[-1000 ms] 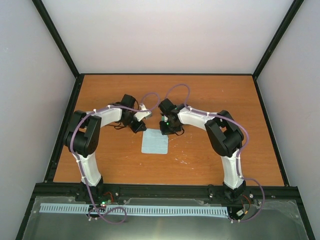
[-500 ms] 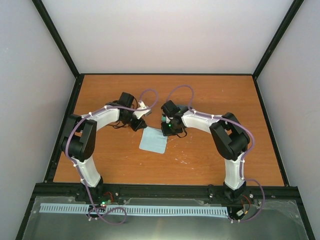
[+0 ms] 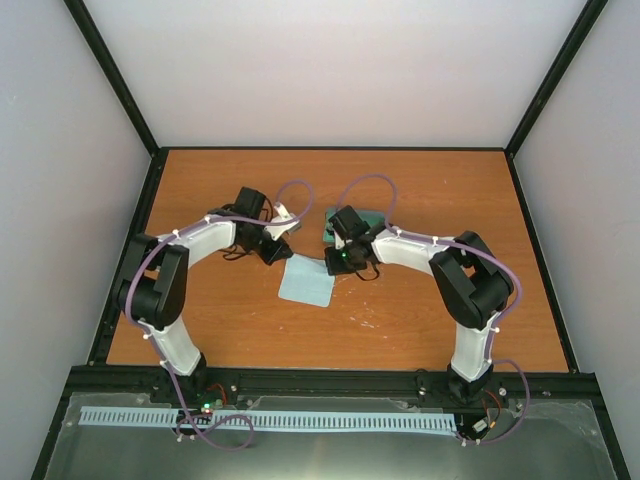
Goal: Organize the sunglasses
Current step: Fold the glasses cleaning cloth at the center of the board.
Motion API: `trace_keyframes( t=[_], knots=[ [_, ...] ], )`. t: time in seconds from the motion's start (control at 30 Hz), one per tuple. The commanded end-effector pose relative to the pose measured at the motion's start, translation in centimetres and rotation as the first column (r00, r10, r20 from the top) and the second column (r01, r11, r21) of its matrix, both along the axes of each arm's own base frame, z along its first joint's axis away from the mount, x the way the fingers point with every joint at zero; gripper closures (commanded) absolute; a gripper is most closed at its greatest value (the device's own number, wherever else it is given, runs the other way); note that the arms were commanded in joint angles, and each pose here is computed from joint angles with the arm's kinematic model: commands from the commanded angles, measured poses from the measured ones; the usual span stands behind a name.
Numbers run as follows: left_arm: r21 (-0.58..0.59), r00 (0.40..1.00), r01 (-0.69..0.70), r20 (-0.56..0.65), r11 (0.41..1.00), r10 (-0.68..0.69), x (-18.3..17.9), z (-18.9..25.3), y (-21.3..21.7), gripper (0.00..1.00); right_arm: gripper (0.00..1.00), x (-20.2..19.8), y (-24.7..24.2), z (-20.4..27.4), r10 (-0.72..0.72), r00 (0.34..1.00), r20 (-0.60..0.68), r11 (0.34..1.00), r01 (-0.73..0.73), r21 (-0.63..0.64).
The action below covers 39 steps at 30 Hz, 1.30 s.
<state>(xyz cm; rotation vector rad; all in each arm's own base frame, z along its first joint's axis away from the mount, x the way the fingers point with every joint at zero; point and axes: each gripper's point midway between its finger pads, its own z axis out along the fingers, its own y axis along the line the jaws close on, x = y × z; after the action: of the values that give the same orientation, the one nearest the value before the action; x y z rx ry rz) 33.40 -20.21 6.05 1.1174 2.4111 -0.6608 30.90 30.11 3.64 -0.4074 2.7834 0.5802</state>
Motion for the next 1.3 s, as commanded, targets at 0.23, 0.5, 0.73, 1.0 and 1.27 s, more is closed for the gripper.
trace_keyframes(
  t=[0.23,0.5,0.73,1.0,1.27],
  knots=[
    [-0.049,0.999,0.027,0.026,0.998,-0.026,-1.4,0.7,-0.1,1.0,0.97,-0.6,0.4,1.5,0.034,0.998,0.055,0.997,-0.038,0.071],
    [-0.051,0.999,0.042,0.021,0.998,-0.041,-2.4,0.2,0.0,1.0,0.97,-2.5,1.1,0.6,0.082,0.997,0.008,0.992,-0.082,0.097],
    [-0.047,0.998,0.056,0.025,0.997,-0.055,-3.1,0.1,0.3,1.0,0.97,-3.7,1.2,-0.1,0.106,0.994,-0.018,0.99,-0.104,0.098],
    [-0.039,0.997,0.083,0.005,0.996,-0.083,-4.6,-0.8,0.6,1.0,0.95,-4.6,1.1,-0.9,0.127,0.991,-0.047,0.988,-0.122,0.096],
    [-0.015,0.994,0.113,0.009,0.994,-0.113,-5.7,-1.5,0.5,1.0,0.71,-5.4,0.7,-1.4,0.127,0.989,-0.073,0.989,-0.121,0.091]
  ],
)
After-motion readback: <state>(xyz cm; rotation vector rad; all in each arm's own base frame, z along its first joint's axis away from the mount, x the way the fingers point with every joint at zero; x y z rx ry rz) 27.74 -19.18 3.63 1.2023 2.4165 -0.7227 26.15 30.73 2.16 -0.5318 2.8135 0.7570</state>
